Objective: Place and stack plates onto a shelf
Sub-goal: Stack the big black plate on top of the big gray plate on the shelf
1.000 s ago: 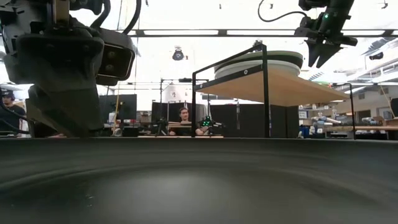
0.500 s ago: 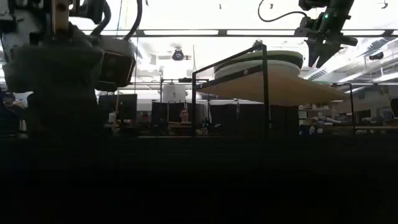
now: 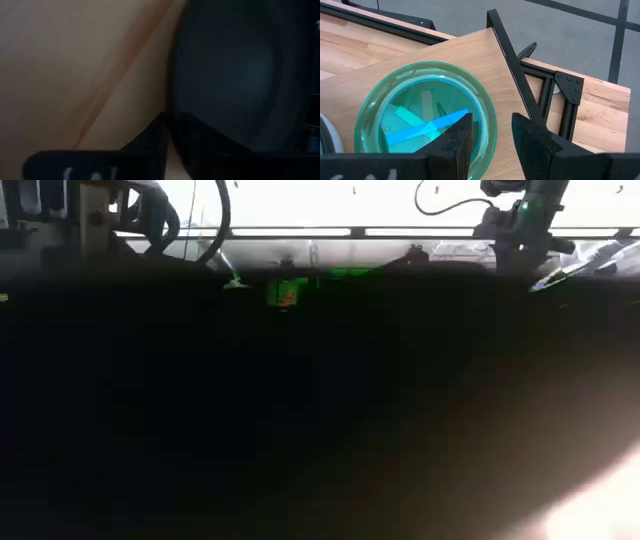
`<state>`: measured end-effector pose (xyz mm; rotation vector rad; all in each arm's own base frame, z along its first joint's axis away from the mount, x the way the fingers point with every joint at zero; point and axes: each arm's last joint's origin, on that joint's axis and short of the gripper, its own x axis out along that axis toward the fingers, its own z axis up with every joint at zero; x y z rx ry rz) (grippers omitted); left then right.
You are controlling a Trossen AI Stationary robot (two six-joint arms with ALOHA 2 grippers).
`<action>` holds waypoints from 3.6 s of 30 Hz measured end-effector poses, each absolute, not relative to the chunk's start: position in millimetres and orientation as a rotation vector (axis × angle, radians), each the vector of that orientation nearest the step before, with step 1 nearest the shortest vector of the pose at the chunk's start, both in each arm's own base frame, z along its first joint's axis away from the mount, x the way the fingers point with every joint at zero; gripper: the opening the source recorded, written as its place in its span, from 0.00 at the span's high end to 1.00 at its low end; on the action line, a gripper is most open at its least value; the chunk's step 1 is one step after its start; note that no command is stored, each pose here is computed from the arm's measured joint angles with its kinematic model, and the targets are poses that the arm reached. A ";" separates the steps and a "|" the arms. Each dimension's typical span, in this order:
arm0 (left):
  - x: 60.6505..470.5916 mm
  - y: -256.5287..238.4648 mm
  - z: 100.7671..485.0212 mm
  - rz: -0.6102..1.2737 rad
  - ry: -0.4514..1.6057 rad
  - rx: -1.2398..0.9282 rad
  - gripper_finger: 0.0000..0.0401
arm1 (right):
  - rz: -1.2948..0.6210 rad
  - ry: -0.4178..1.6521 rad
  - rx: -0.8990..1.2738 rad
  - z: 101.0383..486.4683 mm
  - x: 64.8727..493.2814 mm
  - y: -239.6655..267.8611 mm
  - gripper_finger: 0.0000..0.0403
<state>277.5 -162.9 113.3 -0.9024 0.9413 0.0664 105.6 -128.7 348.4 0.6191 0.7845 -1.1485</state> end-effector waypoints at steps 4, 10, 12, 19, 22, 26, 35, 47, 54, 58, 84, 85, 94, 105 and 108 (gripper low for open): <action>277.8 -162.3 113.2 0.070 0.941 -0.912 0.93 | -1.148 0.784 0.619 348.4 105.6 -128.7 0.65; 281.4 -156.0 115.4 0.073 0.934 -0.923 0.96 | -1.148 0.785 0.619 348.4 105.6 -128.7 0.65; 283.2 -151.5 117.8 0.063 0.934 -0.918 0.96 | -1.148 0.784 0.619 348.4 105.6 -128.7 0.65; 289.9 -130.8 141.0 0.010 0.871 -0.903 0.96 | -1.149 0.784 0.619 348.4 105.6 -128.7 0.65; 293.5 -117.5 153.6 -0.015 0.829 -0.908 0.96 | -1.148 0.785 0.619 348.4 105.6 -128.7 0.65; 298.1 -94.1 173.0 -0.031 0.749 -0.923 0.96 | -1.149 0.784 0.619 348.4 105.6 -128.7 0.65; 297.4 -28.0 218.4 0.022 0.516 -0.964 0.96 | -1.149 0.784 0.619 348.5 105.6 -128.7 0.65; 291.8 53.0 272.6 0.059 0.343 -0.963 0.96 | -1.143 0.784 0.622 348.4 105.7 -128.6 0.65; 299.4 90.3 353.0 0.156 0.400 -0.729 0.96 | -1.141 0.784 0.624 348.4 105.8 -128.6 0.65; 305.7 105.5 392.3 0.197 0.397 -0.613 0.96 | -1.140 0.784 0.625 348.4 105.8 -128.5 0.65; 406.4 161.3 333.8 0.218 0.704 -0.591 0.96 | -1.140 0.784 0.625 348.4 105.8 -128.6 0.65; 407.4 161.6 331.7 0.219 0.710 -0.593 0.96 | -1.140 0.784 0.625 348.4 105.8 -128.5 0.65; 406.2 164.0 322.7 0.245 0.767 -0.612 0.96 | -1.140 0.783 0.625 348.4 105.8 -128.6 0.65; 406.1 163.9 318.5 0.247 0.796 -0.598 0.89 | -1.140 0.784 0.625 348.4 105.8 -128.6 0.65; 406.2 164.1 318.6 0.249 0.793 -0.603 0.89 | -1.140 0.784 0.625 348.4 105.8 -128.6 0.65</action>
